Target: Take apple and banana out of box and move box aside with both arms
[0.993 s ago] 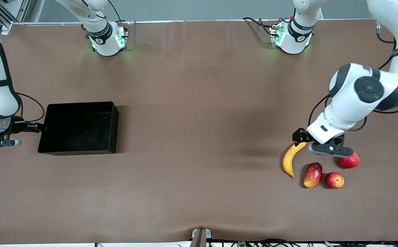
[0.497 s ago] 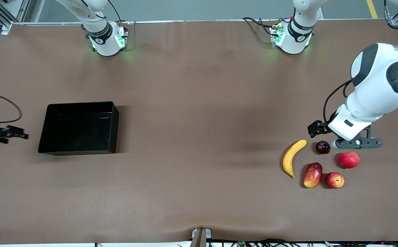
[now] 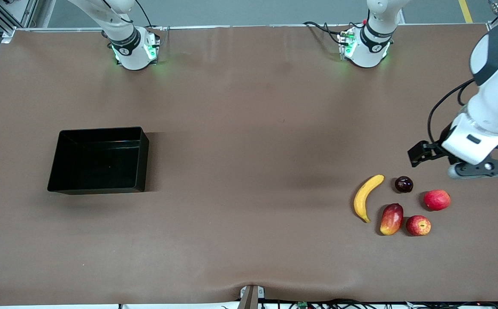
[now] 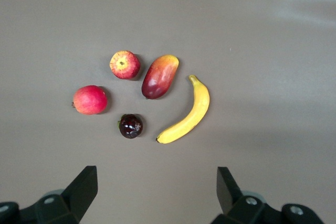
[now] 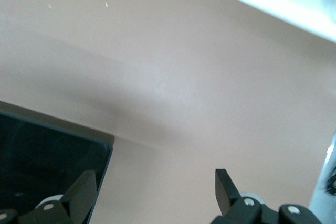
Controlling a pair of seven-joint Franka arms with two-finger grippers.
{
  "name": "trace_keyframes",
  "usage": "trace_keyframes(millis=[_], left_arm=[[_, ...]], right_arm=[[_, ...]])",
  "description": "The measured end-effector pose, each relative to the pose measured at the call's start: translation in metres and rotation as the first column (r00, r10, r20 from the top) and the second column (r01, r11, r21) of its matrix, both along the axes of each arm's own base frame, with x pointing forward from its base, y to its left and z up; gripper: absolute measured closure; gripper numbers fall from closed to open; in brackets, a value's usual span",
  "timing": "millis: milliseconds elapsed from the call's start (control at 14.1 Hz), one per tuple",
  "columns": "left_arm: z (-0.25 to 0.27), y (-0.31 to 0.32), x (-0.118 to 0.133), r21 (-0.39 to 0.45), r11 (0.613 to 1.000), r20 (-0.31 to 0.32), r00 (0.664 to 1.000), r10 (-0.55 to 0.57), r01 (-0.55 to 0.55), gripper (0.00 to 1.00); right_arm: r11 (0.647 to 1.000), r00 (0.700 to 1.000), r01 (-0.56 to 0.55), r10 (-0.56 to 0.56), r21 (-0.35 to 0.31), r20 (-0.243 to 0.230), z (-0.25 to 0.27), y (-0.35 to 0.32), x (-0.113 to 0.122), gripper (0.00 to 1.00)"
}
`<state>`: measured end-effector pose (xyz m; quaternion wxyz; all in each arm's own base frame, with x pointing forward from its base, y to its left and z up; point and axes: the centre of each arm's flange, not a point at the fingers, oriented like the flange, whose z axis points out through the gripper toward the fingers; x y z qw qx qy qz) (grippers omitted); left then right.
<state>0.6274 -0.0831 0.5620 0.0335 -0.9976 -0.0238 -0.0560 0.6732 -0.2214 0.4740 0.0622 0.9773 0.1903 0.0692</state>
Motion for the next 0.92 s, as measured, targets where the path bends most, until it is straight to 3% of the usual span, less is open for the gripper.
trace_keyframes(millis=[284, 639, 922], left_arm=[[0.005, 0.002, -0.005, 0.014, 1.000, -0.029, 1.000, 0.008, -0.008, 0.00], [0.017, -0.001, -0.012, 0.030, 1.000, -0.030, 1.000, 0.010, -0.009, 0.00], [0.032, -0.018, -0.021, 0.053, 0.999, -0.006, 1.000, -0.009, 0.009, 0.00]], right_arm=[[0.999, 0.996, -0.044, 0.046, -0.024, 0.077, 0.044, 0.037, 0.017, 0.00], [0.996, 0.996, -0.092, 0.092, -0.006, 0.009, 0.064, 0.042, 0.002, 0.00], [0.995, 0.996, -0.093, 0.093, 0.039, 0.016, 0.058, 0.041, 0.002, 0.00]])
